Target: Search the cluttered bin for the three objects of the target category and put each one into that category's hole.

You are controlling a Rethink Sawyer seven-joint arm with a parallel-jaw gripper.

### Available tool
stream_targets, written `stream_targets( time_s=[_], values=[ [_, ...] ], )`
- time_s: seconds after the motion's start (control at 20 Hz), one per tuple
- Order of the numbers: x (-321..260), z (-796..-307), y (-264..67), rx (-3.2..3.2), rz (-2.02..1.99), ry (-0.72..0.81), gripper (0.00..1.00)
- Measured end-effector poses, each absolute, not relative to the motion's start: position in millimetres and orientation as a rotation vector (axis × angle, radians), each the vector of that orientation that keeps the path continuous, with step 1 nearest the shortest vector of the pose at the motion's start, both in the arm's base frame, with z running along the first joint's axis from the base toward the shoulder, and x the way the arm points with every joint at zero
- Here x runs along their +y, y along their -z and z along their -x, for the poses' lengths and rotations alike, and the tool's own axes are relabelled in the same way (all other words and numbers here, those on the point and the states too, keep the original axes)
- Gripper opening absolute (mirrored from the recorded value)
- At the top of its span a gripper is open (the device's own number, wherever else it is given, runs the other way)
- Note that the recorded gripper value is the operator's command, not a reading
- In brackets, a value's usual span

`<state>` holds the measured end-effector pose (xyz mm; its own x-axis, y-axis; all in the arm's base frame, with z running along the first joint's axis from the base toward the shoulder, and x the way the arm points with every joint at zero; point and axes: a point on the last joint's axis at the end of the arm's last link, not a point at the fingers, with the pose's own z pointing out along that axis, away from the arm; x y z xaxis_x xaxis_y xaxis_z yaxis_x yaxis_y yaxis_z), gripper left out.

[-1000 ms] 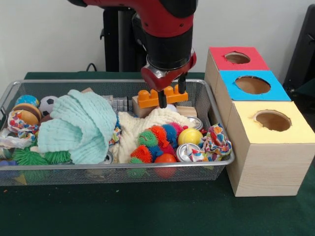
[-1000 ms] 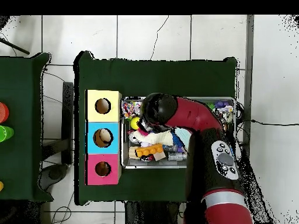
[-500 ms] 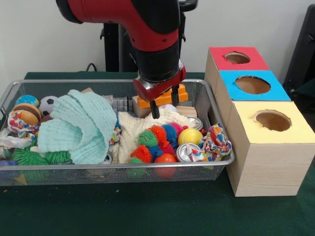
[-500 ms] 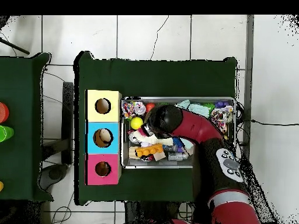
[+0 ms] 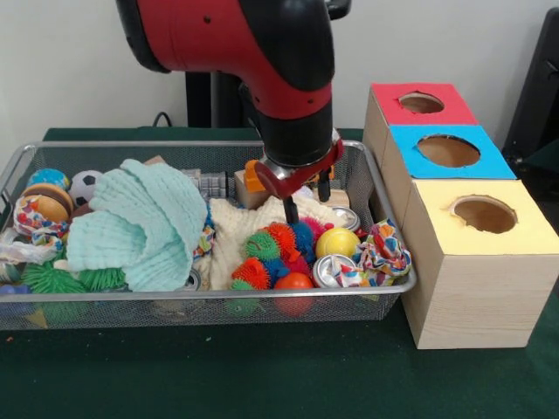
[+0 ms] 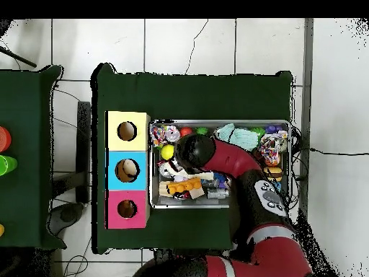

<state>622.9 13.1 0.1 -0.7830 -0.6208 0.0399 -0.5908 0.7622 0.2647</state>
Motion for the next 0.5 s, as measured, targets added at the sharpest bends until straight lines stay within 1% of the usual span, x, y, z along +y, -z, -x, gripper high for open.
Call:
stream_targets(
  time_s=[0.4, 0.5],
  values=[
    [34, -625, 38, -2.916, -1.023, 0.308, 1.00],
    [34, -624, 42, -2.927, -1.019, 0.314, 1.00]
  ],
)
